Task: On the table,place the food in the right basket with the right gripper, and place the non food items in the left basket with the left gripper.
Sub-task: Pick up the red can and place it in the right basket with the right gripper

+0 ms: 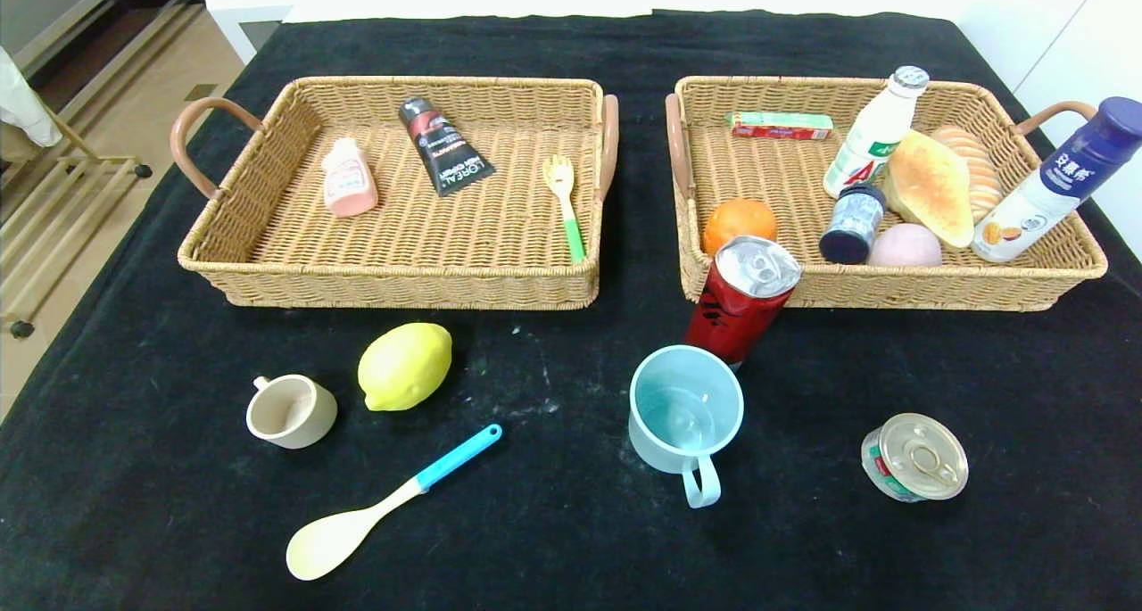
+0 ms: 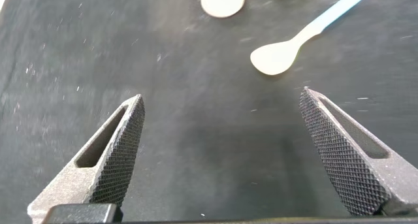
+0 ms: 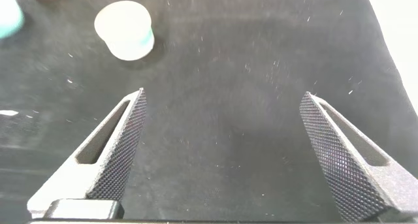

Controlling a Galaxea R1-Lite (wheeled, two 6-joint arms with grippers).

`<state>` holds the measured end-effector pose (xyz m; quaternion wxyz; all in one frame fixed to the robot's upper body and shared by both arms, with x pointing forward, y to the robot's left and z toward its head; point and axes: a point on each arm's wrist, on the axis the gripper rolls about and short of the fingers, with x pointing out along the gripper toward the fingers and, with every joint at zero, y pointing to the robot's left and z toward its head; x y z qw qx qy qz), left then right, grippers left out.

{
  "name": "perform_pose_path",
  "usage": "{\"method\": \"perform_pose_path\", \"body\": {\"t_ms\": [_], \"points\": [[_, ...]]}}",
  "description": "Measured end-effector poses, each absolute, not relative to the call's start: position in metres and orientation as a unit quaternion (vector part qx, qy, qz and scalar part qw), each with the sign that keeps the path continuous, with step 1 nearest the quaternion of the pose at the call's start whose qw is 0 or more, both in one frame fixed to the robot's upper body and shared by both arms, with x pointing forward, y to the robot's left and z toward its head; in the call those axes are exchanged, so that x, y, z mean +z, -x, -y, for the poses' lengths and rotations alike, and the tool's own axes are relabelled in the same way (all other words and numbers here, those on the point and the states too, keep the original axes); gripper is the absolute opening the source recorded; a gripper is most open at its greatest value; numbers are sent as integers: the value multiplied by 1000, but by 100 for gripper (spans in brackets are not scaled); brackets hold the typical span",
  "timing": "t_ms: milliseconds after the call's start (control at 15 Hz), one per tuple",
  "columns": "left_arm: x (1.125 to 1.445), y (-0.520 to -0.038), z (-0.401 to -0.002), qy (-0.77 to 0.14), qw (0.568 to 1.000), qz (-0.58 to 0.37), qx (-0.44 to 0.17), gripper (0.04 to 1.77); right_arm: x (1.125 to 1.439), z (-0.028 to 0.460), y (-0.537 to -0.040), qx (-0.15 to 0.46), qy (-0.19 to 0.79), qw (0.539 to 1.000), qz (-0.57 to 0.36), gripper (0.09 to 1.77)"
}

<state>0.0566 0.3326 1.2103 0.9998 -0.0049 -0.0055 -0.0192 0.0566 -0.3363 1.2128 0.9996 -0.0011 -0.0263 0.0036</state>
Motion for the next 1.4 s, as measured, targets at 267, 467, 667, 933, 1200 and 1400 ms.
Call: {"method": "perform_pose_path", "body": {"t_ms": [267,467,667,933,1200,1400], "points": [[1253,-54,-332,4,999,14,-36,172,1252,336,-50,11,10,999,40,171],[1288,-60,-333,3,999,15,-52,172,1284,337,-57,23,31,998,43,171],[1316,-69,-334,2,997,12,-70,172,1316,337,-74,45,34,998,41,171],[1353,-90,-332,-1,993,2,-116,172,1347,333,-110,81,41,996,14,171],[1383,-116,-325,-28,985,-9,-170,172,1373,328,-144,131,42,990,-10,171],[1400,-139,-315,-36,977,-23,-210,172,1389,324,-170,154,40,987,-23,171]]}}
